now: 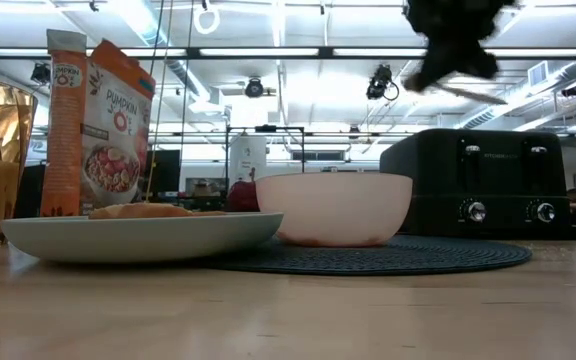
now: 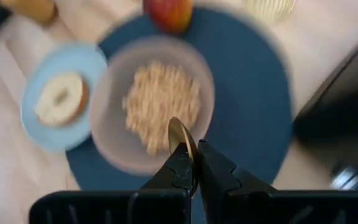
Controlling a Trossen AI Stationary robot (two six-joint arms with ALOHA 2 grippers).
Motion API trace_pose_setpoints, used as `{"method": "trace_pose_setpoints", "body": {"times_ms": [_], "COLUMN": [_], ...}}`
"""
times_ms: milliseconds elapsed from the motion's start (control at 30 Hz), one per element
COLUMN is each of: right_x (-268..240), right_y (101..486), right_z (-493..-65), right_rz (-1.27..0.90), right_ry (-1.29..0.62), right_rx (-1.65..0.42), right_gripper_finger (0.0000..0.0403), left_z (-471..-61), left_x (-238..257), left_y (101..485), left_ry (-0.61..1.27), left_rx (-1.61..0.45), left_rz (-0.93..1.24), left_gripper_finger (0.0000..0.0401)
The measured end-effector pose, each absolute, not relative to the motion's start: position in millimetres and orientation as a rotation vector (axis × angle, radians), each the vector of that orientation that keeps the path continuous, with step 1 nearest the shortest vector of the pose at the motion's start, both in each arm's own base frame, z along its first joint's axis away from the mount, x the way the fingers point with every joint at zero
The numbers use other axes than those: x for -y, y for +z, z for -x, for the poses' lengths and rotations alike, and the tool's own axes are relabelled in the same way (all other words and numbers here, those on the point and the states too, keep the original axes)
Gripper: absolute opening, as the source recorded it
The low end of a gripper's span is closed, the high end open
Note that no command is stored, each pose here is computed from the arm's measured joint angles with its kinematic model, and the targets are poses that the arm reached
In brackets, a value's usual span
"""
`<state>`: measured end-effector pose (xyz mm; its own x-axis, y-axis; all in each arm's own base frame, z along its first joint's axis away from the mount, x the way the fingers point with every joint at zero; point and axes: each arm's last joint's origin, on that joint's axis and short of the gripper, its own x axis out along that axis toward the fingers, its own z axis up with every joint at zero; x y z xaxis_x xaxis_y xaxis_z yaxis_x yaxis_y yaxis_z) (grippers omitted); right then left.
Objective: Arrange a breakfast setting
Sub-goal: Put the spoon on the blue table mat to the right of the pink bowl
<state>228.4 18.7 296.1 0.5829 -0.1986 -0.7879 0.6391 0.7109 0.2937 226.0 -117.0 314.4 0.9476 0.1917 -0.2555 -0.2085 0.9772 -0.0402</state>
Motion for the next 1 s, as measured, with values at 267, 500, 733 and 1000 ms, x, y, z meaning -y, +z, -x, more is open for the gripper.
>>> {"method": "trace_pose_setpoints", "body": {"times_ms": [267,500,733,1000], "right_x": [-33.8,-17.5,4.0,7.4], "right_y": [210.8,183.9,181.7,157.3], "right_z": [-210.1,-209.7,-214.6,-228.9], "right_rz": [-0.769,-0.818,-0.756,-0.745], "right_ry": [-0.68,-0.683,-0.649,-0.61], "right_rx": [-0.845,-0.786,-0.814,-0.927], "right_gripper_finger": [0.0015,0.0016,0.0015,0.0015], "left_z": [-226.0,-225.8,-225.8,-225.8], "left_x": [117.0,118.0,118.3,118.3], "left_y": [314.3,313.6,313.5,313.6], "left_ry": [0.205,0.171,0.169,0.17], "left_rx": [-0.254,-0.266,-0.265,-0.263], "left_rz": [0.07,0.102,0.138,0.149], "left_gripper_finger": [0.0371,0.0371,0.0371,0.0371]}}
